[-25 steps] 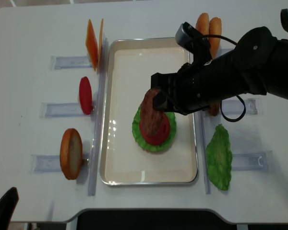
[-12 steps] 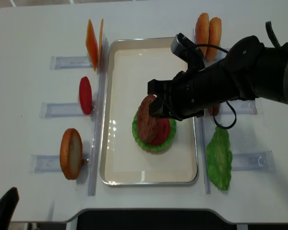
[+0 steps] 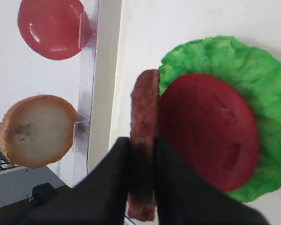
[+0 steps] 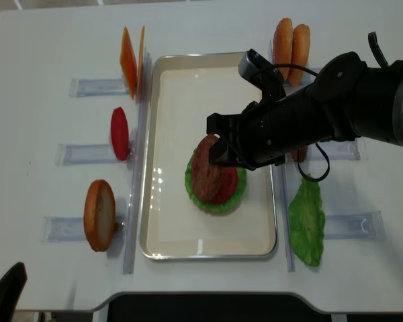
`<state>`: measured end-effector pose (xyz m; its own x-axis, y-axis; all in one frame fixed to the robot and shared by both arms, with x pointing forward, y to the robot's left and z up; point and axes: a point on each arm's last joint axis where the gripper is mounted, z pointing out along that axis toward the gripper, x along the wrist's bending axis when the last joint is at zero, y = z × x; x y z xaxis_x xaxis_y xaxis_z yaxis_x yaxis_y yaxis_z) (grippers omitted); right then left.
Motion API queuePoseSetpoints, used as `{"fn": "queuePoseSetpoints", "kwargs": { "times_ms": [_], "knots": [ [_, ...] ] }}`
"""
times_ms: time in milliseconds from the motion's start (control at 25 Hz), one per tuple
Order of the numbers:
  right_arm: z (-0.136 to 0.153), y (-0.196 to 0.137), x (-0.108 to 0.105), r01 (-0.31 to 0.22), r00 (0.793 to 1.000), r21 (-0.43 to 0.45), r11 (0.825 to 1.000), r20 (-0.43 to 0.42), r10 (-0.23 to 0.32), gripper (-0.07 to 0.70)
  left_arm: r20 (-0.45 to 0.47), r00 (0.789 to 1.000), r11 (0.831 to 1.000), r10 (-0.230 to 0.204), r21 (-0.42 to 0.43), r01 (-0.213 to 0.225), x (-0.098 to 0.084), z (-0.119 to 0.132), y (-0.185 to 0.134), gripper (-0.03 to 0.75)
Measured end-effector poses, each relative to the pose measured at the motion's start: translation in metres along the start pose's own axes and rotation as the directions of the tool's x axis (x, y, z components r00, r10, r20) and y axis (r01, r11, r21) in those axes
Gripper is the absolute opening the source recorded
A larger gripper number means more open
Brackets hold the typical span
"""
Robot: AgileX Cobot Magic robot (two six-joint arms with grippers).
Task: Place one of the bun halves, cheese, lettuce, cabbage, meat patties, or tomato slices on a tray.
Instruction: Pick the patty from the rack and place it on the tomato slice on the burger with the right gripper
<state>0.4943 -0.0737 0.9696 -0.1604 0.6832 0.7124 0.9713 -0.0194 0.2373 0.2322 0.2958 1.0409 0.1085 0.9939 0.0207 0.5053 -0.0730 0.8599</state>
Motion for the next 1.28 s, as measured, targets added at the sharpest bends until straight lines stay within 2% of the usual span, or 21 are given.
{"fn": "queuePoseSetpoints", "kwargs": {
  "times_ms": [240, 560, 920, 1280],
  "knots": [
    [0.0, 0.0, 0.0, 0.007, 1.0, -0.001, 1.0, 0.005, -0.007, 0.128, 0.0, 1.0, 1.0, 0.0, 0.0, 0.0, 0.0, 0.0, 0.0, 0.661],
    [0.0, 0.001, -0.003, 0.037, 0.999, -0.007, 0.999, 0.028, -0.036, 0.259, 0.0, 1.0, 1.0, 0.0, 0.0, 0.0, 0.0, 0.0, 0.0, 0.661],
    [0.0, 0.002, -0.007, 0.085, 0.994, -0.015, 0.996, 0.075, -0.084, 0.369, 0.0, 1.0, 1.0, 0.0, 0.0, 0.0, 0.0, 0.0, 0.0, 0.661],
    [-0.004, 0.003, -0.013, 0.08, 0.981, 0.014, 0.997, 0.174, -0.081, 0.401, 0.0, 1.0, 1.0, 0.0, 0.0, 0.0, 0.0, 0.0, 0.0, 0.661]
  ]
}}
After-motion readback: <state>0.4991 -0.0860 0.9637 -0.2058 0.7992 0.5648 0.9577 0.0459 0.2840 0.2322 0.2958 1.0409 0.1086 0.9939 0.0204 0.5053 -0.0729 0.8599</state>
